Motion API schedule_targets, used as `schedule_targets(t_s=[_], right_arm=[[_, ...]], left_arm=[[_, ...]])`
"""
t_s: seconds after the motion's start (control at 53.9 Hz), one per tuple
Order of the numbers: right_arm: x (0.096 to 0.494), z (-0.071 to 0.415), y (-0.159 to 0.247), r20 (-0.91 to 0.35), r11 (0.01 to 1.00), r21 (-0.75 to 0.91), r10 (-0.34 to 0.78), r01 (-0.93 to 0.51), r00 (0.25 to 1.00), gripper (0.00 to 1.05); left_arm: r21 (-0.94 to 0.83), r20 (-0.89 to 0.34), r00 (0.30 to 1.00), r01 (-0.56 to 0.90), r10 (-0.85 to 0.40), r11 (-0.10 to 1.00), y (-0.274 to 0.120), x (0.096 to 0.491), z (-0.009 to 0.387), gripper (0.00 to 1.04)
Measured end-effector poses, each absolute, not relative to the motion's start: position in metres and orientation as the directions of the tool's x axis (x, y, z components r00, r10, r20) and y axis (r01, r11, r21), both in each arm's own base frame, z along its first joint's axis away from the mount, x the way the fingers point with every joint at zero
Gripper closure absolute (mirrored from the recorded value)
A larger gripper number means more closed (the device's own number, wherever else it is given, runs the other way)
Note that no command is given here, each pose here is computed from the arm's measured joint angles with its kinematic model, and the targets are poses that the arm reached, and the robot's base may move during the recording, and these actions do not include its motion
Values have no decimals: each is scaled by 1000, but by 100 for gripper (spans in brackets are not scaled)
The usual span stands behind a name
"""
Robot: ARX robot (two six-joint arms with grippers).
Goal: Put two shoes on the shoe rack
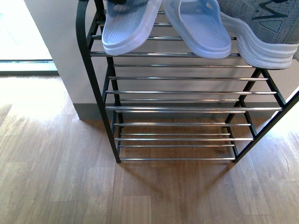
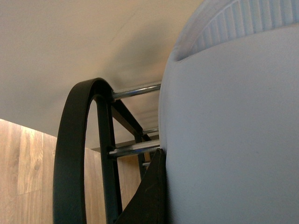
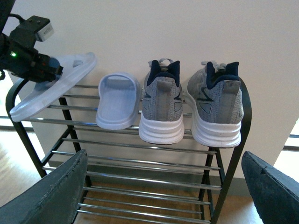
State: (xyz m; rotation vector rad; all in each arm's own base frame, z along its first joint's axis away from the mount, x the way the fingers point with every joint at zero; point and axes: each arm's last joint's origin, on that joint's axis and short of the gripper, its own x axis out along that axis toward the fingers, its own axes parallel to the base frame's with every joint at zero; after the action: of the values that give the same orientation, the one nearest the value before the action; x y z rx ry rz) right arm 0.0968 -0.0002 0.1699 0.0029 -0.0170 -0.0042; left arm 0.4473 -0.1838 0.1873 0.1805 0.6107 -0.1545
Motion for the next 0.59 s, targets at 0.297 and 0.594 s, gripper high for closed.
schedule_targets(t_s=[0.297, 0.594], right_arm=[[97, 170, 0, 17, 1000, 3, -4, 4, 1000, 9], [97, 170, 0, 17, 1000, 3, -4, 4, 1000, 9]], left_arm=[[168, -565, 824, 172, -48, 971, -188, 458, 191, 84], [190, -548, 836, 154, -25, 970, -194, 447, 195, 25]])
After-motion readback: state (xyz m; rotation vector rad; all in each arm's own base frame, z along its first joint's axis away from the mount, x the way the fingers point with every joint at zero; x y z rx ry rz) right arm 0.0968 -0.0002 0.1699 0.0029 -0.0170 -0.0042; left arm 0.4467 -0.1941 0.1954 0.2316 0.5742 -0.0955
